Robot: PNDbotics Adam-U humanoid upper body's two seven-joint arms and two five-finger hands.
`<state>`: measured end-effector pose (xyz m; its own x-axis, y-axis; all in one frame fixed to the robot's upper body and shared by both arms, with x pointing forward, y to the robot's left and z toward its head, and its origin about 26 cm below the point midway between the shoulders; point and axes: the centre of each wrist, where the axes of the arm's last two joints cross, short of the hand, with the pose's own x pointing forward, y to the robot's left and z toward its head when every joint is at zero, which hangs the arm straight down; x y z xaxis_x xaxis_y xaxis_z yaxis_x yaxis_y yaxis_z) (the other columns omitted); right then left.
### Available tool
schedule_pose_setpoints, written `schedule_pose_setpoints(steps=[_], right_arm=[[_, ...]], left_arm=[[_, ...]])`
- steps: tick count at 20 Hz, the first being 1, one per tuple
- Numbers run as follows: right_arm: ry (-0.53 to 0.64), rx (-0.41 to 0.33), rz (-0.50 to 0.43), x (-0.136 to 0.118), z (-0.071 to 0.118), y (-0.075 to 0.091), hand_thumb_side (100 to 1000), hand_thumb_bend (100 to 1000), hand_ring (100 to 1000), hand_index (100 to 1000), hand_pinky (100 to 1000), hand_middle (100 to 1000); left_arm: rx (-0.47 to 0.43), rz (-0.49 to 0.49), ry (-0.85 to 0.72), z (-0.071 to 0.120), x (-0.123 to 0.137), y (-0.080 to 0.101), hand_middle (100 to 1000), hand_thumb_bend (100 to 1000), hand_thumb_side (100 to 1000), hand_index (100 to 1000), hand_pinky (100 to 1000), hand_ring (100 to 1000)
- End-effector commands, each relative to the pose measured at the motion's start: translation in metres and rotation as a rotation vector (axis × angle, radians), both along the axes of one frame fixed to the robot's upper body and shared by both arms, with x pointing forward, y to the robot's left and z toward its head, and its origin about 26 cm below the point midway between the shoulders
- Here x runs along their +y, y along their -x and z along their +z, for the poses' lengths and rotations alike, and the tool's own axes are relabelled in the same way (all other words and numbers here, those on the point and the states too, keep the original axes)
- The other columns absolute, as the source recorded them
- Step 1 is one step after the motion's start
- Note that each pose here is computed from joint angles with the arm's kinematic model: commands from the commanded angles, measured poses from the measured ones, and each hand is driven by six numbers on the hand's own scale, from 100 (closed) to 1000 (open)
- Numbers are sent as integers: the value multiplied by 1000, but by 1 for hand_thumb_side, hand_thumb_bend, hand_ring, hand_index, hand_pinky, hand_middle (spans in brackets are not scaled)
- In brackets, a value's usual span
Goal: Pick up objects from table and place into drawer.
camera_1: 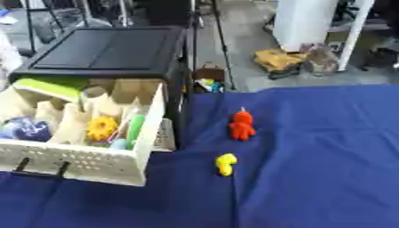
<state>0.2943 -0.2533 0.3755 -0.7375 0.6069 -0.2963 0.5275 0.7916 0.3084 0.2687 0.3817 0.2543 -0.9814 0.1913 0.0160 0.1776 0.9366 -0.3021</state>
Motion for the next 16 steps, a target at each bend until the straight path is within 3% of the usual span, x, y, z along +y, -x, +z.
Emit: schedule_pose_setpoints(steps=[1, 5, 16], right_arm=[[3, -37, 12, 0, 8, 5, 865, 100, 747, 748, 672, 689], [4, -36, 11, 1, 7, 5, 865, 100, 747, 748, 672, 689], [13, -11, -4, 1, 5, 4, 859, 100, 749, 748, 669, 679]], left_arm=[[-1, 18, -22, 10, 1, 3, 766, 100, 907, 876, 641, 786], [17, 52, -26, 12, 2, 4, 762, 100, 917, 875, 639, 782], [-38, 104, -44, 8, 3, 5, 751, 119, 961, 873, 636, 774]])
